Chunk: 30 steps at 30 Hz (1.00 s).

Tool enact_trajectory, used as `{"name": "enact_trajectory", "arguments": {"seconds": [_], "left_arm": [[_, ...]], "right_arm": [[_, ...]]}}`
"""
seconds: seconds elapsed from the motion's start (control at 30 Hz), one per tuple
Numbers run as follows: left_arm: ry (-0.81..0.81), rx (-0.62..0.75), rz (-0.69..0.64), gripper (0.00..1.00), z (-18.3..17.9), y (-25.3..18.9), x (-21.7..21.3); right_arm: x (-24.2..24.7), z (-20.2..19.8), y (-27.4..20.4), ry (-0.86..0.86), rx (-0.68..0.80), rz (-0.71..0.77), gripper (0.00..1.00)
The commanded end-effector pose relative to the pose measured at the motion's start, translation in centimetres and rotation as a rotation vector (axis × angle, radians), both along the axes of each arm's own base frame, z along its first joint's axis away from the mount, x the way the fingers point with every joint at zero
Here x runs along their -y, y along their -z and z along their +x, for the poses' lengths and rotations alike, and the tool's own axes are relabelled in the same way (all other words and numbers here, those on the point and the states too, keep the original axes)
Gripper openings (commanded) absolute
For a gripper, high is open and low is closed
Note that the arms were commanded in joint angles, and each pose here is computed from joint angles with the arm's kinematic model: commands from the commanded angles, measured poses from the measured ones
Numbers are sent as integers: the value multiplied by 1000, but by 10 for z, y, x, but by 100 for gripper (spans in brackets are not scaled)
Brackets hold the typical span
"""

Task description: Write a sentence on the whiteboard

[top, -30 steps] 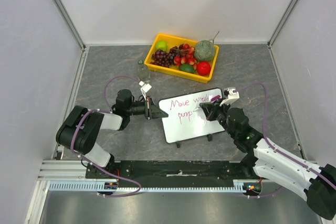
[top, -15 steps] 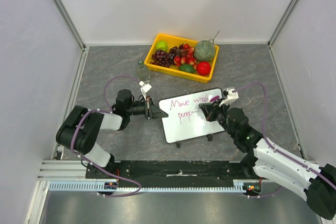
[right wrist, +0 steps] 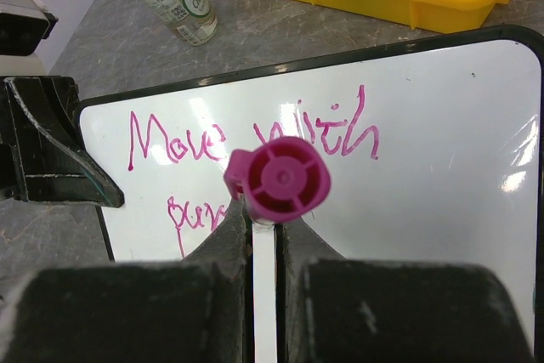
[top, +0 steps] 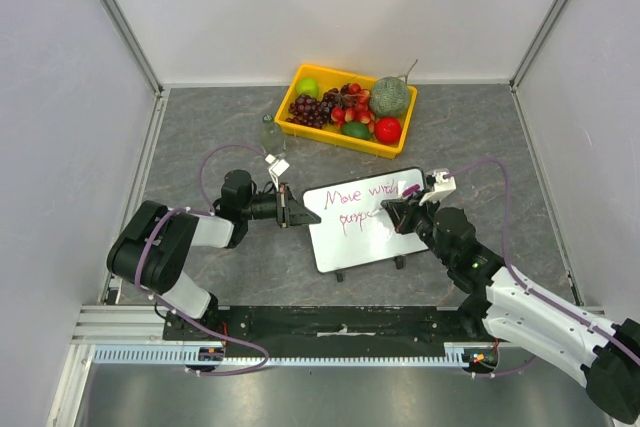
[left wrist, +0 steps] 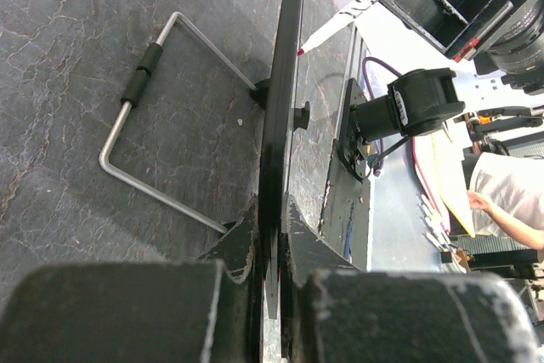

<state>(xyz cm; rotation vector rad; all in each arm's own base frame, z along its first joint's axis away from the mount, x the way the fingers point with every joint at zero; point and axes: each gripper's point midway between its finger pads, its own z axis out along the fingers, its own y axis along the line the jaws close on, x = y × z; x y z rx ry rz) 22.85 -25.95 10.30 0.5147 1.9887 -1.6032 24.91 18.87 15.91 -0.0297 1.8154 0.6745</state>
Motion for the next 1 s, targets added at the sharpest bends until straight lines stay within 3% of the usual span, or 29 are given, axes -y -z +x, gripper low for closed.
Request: {"name": "enact_trajectory", "arguments": {"seconds": [0.0,0.53,0.97], "left_arm": [[21,2,57,2,-7,21,1],[21,4,57,2,-7,21,1],[21,2,60,2,-7,22,2]], "right_arm": [[14,4,4,55,4,-44,0],[14,20,-23,114,48,-12,0],[-1,16,-22,45,33,26,0]]}}
